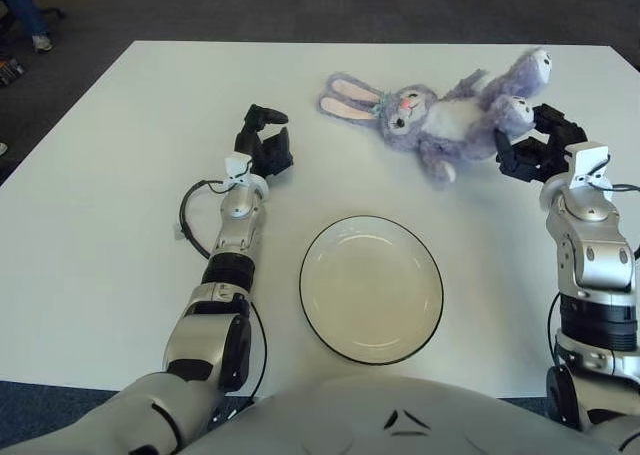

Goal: Put the doll into the plate.

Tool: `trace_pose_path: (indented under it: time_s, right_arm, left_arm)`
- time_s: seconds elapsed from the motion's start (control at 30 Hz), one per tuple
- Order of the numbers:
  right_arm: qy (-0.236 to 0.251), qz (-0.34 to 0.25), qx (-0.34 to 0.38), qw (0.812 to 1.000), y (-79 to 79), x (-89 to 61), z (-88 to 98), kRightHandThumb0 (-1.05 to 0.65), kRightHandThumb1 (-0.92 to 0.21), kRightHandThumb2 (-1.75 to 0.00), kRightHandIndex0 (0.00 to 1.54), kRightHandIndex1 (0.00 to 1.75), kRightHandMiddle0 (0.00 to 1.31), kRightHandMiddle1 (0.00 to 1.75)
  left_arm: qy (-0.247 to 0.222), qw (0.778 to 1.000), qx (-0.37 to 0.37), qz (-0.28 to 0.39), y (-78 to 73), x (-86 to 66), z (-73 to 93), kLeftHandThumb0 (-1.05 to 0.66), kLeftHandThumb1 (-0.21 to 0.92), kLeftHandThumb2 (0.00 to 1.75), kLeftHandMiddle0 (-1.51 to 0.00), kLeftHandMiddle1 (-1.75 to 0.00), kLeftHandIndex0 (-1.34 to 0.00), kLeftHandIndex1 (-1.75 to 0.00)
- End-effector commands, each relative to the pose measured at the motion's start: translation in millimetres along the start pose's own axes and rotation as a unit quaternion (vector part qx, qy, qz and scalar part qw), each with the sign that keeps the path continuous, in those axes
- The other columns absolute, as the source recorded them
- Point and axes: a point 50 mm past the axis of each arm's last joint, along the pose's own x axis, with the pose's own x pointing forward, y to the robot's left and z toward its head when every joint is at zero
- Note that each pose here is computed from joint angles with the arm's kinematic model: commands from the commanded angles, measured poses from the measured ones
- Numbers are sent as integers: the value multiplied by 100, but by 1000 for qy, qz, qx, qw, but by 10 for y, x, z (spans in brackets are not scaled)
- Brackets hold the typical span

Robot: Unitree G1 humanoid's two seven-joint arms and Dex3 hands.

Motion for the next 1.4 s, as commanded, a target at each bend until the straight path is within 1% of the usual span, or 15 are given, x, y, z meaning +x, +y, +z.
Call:
trace_pose_path:
  time_s: [0.0, 0.3, 0.5, 0.7, 0.9, 1.2, 1.37]
  right_arm:
    - [-8, 15, 7, 1000, 2, -78, 44, 0, -33, -112, 74, 152, 57, 142]
    - [-12, 58, 25, 998, 18, -233, 37, 0, -32, -114, 75, 153, 57, 141]
    - [-20, 88, 40, 995, 90, -335, 85, 0, -30, -116, 77, 151, 58, 142]
    - [-37, 108, 32, 993, 146, -407, 133, 0, -28, -118, 80, 149, 59, 143]
    - [-61, 126, 7, 990, 292, -543, 264, 0, -24, -120, 85, 144, 62, 142]
    - [-73, 149, -26, 986, 321, -661, 259, -1, -20, -124, 88, 147, 69, 134]
    - [-72, 169, -15, 983, 340, -708, 247, -1, -17, -127, 87, 152, 73, 130]
  left_arm:
    - [28, 1000, -10, 5, 16, -114, -147, -38, 66, 87, -110, -175, -35, -175]
    - [32, 999, -16, 1, 14, -111, -154, -38, 67, 87, -109, -175, -34, -175]
    - [33, 999, -20, -2, 5, -112, -157, -38, 67, 87, -110, -175, -34, -175]
    - [35, 999, -17, -5, -4, -112, -160, -38, 67, 87, -108, -175, -34, -175]
    - [36, 999, -13, -7, -7, -110, -162, -38, 67, 86, -107, -175, -34, -175]
    - [39, 999, -9, -7, -13, -112, -173, -38, 68, 85, -104, -175, -33, -175]
    - [40, 999, -8, -8, -14, -113, -178, -38, 69, 84, -103, -175, -33, -175]
